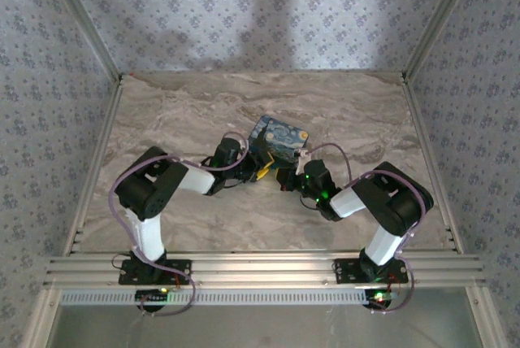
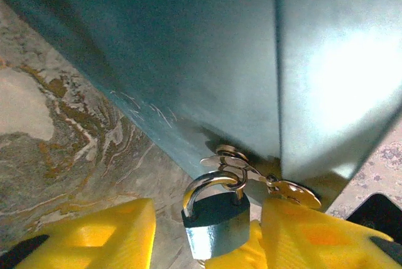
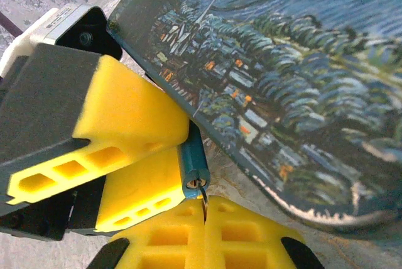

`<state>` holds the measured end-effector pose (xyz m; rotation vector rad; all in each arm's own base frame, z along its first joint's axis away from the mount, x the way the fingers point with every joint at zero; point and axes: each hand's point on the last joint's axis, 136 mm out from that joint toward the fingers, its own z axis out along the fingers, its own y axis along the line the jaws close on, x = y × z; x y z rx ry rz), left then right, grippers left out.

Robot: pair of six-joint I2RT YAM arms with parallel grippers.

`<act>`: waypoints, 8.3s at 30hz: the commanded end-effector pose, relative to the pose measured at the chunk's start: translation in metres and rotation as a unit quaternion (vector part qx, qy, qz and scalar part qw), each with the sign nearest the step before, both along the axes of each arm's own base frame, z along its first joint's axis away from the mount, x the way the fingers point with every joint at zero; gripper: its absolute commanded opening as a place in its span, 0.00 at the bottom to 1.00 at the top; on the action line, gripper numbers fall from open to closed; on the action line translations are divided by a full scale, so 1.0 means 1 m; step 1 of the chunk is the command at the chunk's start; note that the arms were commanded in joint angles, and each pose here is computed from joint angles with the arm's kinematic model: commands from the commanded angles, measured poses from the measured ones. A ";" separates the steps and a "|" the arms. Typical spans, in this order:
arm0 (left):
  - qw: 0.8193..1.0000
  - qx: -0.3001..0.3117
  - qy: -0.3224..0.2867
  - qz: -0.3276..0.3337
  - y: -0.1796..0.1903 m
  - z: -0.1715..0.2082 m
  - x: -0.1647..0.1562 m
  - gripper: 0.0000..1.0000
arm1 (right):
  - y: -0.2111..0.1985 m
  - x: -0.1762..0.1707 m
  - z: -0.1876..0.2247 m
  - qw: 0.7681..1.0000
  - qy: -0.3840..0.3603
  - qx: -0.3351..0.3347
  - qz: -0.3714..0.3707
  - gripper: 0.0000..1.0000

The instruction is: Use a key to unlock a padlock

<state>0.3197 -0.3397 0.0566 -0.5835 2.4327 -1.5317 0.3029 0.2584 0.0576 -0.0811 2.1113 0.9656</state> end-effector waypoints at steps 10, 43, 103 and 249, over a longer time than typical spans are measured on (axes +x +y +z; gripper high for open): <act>1.000 -0.011 0.001 -0.004 -0.011 -0.004 0.000 0.32 | 0.018 0.000 0.029 0.992 0.062 0.108 -0.013 0.00; 1.000 -0.021 -0.012 -0.007 -0.016 0.019 -0.001 0.06 | -0.044 -0.007 0.038 0.997 0.022 -0.006 -0.068 0.43; 0.997 -0.042 0.071 0.007 -0.030 0.021 -0.007 0.00 | 0.002 -0.007 0.029 0.756 -0.363 -0.485 0.246 0.32; 0.959 0.257 -0.018 -0.118 0.059 -0.008 0.053 0.61 | -0.049 0.046 0.043 0.996 0.006 0.010 0.084 0.50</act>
